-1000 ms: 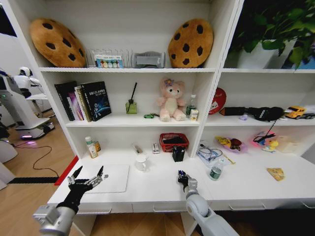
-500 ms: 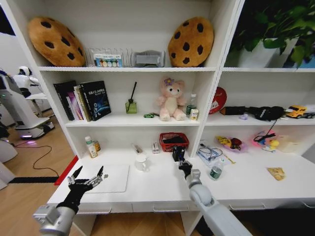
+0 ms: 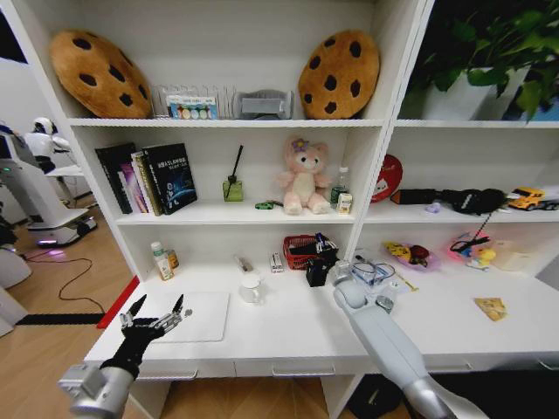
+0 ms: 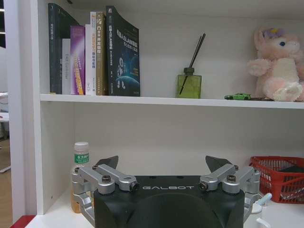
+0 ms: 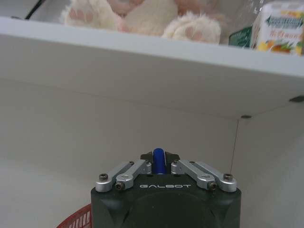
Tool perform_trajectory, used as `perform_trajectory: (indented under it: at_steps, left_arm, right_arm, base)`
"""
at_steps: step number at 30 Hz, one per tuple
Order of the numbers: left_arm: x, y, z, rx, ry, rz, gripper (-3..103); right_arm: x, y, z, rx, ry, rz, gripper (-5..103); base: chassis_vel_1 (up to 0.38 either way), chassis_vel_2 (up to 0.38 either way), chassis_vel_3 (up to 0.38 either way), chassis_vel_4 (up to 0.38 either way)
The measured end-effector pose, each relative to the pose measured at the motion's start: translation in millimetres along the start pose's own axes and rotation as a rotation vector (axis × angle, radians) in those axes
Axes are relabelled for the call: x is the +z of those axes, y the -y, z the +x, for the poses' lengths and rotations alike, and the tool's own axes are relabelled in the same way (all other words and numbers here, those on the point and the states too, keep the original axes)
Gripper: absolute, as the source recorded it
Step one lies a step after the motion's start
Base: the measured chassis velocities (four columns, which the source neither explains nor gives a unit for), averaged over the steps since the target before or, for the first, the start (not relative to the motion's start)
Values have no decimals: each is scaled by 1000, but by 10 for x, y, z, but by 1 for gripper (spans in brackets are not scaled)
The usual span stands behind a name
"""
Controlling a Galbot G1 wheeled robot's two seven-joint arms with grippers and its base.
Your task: Organize the objects on the table.
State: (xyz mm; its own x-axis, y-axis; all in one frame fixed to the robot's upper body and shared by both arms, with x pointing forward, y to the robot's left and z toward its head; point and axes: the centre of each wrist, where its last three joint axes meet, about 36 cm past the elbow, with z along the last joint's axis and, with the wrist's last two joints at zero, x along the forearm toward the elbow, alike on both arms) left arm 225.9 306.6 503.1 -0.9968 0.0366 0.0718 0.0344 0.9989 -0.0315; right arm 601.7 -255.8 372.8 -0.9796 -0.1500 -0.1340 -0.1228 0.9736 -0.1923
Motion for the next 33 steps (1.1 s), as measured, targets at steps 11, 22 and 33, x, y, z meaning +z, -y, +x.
perform_trajectory:
  at_steps: [11,22,33]
  left_arm:
    - [0,0,0,0,0,0,100]
    - [0,0,0,0,0,0,100]
    - [0,0,0,0,0,0,100]
  right_arm:
    - [346,-160,-113,16,-73,-23,13]
    - [483,-105,57,16,-91,-2,13]
    - [459,-55,169,28,-90,13,44]
  base:
    - [0,0,0,0]
    - [0,0,0,0]
    - [0,0,0,0]
